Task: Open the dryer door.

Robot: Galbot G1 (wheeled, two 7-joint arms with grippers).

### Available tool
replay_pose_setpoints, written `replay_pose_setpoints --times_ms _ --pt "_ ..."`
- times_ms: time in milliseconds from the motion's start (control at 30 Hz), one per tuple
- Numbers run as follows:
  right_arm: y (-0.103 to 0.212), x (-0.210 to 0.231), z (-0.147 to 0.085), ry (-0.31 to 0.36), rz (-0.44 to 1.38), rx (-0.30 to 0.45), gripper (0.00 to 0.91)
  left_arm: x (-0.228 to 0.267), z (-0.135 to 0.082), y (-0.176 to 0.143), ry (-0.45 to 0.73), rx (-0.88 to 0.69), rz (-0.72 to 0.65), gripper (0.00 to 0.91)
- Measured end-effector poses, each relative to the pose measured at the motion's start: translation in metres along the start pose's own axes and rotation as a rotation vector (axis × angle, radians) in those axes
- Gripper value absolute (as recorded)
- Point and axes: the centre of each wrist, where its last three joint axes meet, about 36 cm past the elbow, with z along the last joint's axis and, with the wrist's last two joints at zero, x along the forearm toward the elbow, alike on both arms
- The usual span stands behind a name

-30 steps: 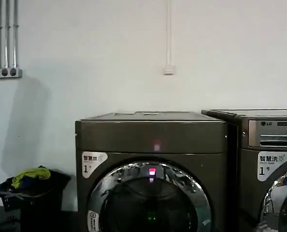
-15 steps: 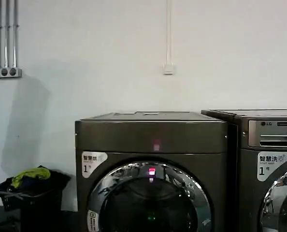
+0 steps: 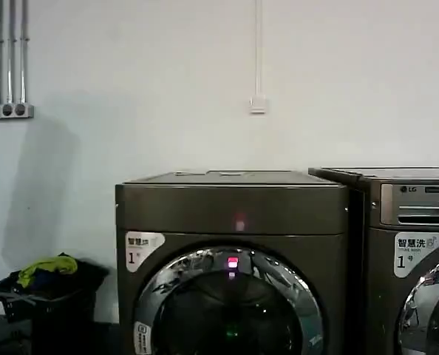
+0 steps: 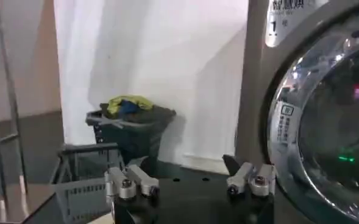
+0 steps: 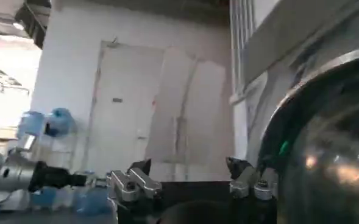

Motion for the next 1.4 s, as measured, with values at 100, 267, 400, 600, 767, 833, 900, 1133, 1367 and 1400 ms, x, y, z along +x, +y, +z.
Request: replay_pose_setpoints --times_ms 100,267,400,600,767,833,900,1133,1367,1400 --pt "-0.011 -0.007 0.002 0.02 -0.001 0.005 0.907 0.001 0.001 0.001 -0.003 0.0 -0.004 0.907" --pt "-0.024 -0.027 0.007 0.031 -0.007 -0.01 0.907 0.004 0.0 0.0 0.0 -0.003 -0.007 0.907" --pt "-0.024 -0.045 0.01 0.031 -0.027 -0.03 0.907 0.006 0.001 0.0 0.006 -0.004 -0.007 0.907" --pt "-0.027 -0.066 0.012 0.032 -0.02 -0.025 0.907 0.006 0.001 0.0 0.008 -0.004 -0.008 0.907" --pt "-0.031 -0.081 0.015 0.049 -0.009 -0.009 0.907 0.005 0.002 0.001 0.012 -0.003 -0.008 0.907" --pt "-0.034 -0.084 0.017 0.049 -0.005 -0.012 0.907 0.005 0.002 0.001 0.012 -0.004 -0.008 0.907" --pt "-0.036 -0.086 0.019 0.05 -0.002 -0.014 0.907 0.005 0.003 0.001 0.014 -0.004 -0.008 0.907" --pt "-0.046 -0.097 0.028 0.058 0.021 -0.02 0.907 0.004 0.004 0.002 0.017 -0.004 -0.006 0.907" --pt "-0.057 -0.106 0.031 0.072 0.032 -0.026 0.907 0.003 0.005 0.003 0.025 -0.01 -0.003 0.907" --pt "-0.059 -0.108 0.032 0.079 0.034 -0.031 0.907 0.003 0.006 0.003 0.025 -0.01 -0.004 0.907"
